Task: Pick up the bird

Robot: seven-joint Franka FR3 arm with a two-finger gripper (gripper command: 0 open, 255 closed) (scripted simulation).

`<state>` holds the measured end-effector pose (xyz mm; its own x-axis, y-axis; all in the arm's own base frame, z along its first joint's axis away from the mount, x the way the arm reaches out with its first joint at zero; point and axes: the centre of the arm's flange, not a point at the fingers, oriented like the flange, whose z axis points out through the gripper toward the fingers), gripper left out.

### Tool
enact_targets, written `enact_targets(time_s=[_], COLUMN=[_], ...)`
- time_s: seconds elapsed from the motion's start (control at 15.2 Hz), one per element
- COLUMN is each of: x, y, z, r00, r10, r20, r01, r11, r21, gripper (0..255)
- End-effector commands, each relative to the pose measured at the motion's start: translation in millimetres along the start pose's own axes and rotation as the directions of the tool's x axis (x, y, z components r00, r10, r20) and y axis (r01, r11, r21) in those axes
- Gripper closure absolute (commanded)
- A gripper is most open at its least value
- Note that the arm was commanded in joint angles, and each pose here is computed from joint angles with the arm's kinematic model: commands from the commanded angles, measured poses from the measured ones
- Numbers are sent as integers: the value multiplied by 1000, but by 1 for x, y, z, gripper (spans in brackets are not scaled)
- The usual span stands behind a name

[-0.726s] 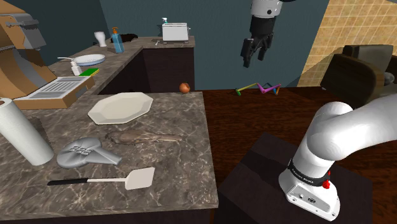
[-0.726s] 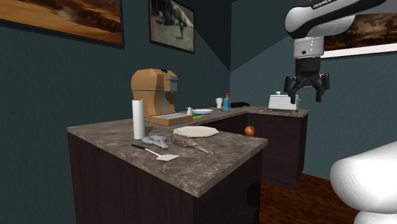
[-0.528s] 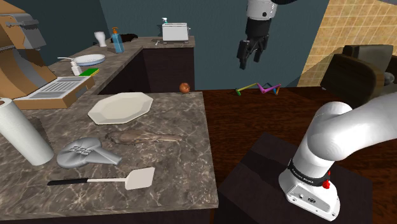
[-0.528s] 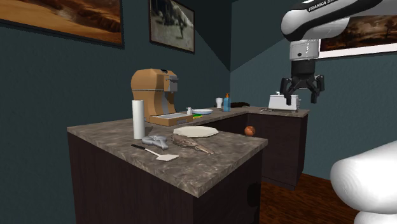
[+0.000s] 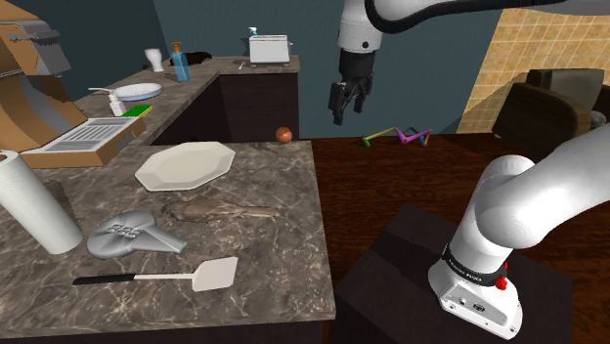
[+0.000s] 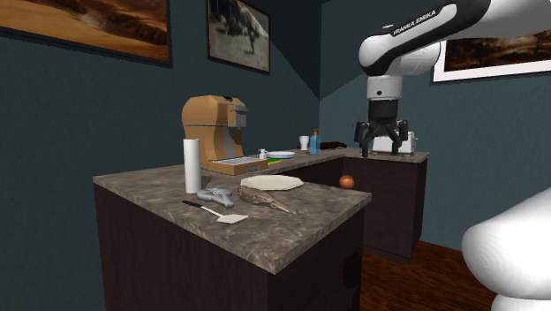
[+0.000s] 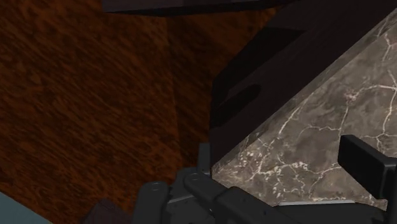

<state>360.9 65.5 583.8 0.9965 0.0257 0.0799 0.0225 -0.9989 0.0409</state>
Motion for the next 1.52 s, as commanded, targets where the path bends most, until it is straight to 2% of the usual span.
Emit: enact_targets(time_s=[0.0,0.33,0.73,1.06,1.45], x=[14,40,66,82,95], y=[-20,-71,-136,-193,-263], z=[10,33,58,77,97], r00=[999,993,975,952,915], r10=[-35,-121,-223,-305,-401], r20=[-1,-4,-11,-20,-33], r01=[35,121,223,306,401], r11=[999,992,971,945,903], r21=[14,46,84,115,150], gripper=[0,0,0,0,0])
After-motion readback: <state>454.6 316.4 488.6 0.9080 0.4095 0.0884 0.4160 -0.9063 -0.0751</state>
